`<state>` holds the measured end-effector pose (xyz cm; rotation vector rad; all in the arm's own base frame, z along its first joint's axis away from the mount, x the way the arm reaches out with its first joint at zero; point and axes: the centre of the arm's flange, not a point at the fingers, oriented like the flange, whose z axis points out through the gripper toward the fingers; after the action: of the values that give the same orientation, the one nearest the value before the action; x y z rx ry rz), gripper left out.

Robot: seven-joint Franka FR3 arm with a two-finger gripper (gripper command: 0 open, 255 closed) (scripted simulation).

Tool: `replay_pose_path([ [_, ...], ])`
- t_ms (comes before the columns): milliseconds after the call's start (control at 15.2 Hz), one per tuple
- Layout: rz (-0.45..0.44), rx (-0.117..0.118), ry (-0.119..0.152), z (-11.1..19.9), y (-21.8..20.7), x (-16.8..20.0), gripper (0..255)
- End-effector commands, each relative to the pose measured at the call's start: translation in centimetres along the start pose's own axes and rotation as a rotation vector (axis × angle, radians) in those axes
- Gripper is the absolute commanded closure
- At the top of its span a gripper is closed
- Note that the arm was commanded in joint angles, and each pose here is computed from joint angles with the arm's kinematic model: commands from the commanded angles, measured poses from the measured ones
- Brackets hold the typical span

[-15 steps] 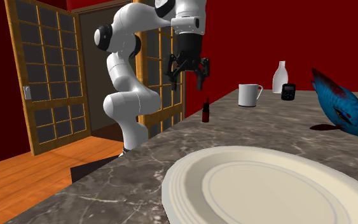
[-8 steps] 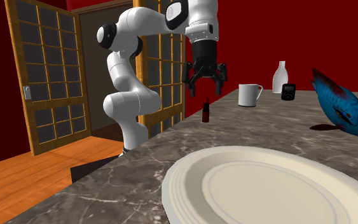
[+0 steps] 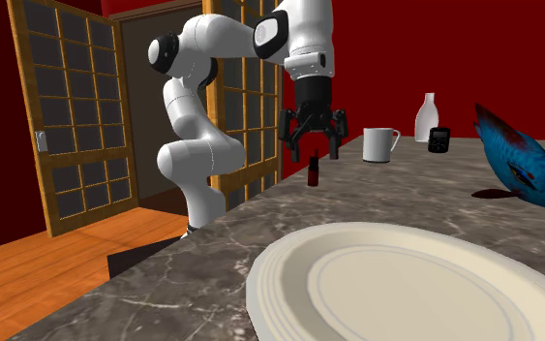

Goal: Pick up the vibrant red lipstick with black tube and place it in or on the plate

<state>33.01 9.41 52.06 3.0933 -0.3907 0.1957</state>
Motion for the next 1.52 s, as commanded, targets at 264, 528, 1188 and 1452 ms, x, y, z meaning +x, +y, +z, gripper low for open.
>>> replay_pose_path([
  [264, 0.000, 0.000, 0.000, 0.0, 0.0, 0.0, 255],
  [528, 0.000, 0.000, 0.000, 0.0, 0.0, 0.0, 255],
  [1188, 0.000, 0.000, 0.000, -2.6, 0.0, 0.3, 255],
  [1452, 0.000, 0.000, 0.000, -4.7, 0.0, 0.6, 255],
])
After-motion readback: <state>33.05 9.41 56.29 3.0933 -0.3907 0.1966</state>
